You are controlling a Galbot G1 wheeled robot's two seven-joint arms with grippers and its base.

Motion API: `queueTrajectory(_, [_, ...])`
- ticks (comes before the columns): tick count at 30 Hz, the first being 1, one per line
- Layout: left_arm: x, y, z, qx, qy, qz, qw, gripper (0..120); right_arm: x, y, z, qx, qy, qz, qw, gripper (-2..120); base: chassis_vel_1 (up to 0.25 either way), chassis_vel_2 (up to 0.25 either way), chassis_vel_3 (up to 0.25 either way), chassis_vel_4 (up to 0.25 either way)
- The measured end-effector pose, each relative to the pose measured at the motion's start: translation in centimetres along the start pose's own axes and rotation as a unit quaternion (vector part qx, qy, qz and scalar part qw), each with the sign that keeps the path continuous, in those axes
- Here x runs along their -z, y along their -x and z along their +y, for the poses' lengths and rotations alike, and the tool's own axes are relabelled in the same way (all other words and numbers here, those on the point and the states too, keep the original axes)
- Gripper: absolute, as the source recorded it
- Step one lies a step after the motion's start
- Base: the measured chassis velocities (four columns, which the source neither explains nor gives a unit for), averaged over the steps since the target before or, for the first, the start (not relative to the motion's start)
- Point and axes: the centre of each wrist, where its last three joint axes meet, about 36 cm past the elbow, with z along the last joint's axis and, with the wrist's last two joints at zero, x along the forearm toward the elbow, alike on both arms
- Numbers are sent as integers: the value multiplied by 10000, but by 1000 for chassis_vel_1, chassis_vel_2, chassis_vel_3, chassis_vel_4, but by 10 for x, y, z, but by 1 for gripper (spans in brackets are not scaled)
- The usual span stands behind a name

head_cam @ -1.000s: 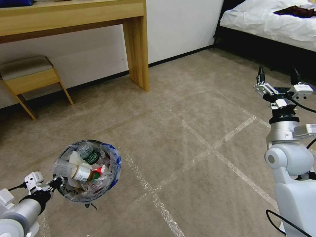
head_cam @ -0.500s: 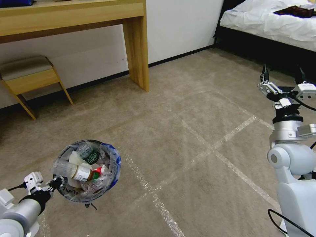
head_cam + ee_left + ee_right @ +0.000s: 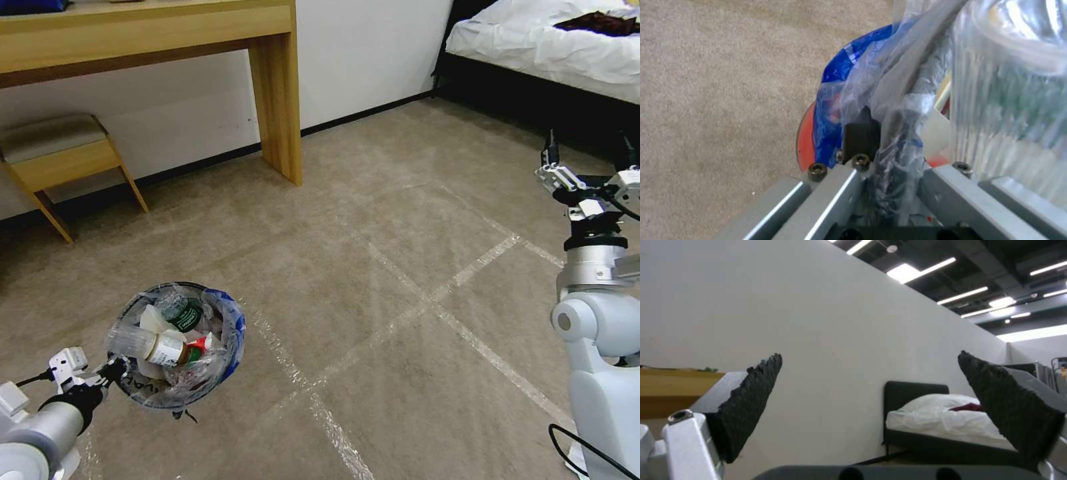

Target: Pick up the trash bin and place the garbage on the floor into it.

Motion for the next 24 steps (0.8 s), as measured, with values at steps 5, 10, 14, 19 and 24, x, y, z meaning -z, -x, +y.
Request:
queueTrajectory(5, [1, 0, -1, -20, -5, -25, 10000, 0, -2, -4, -2, -66, -8, 2, 10000, 100, 0, 0, 0, 0])
queueTrajectory(10, [2, 0, -2, -39, -12, -43, 10000, 0, -3, -6, -2, -94, 13, 24, 10000, 100, 0, 0, 0, 0])
queueTrajectory(14, [2, -1, -2, -36, -6, -57, 10000, 0, -4, -7, 0, -111, 40, 23, 9999, 100, 0, 0, 0, 0])
queueTrajectory(19, [2, -2, -2, -33, -14, -55, 10000, 0, -3, -10, 4, -128, 96, 31, 9999, 100, 0, 0, 0, 0])
queueTrajectory(24, [1, -2, -2, -37, -28, -59, 10000, 0, 1, -16, 8, -111, 112, 112, 9998, 100, 0, 0, 0, 0])
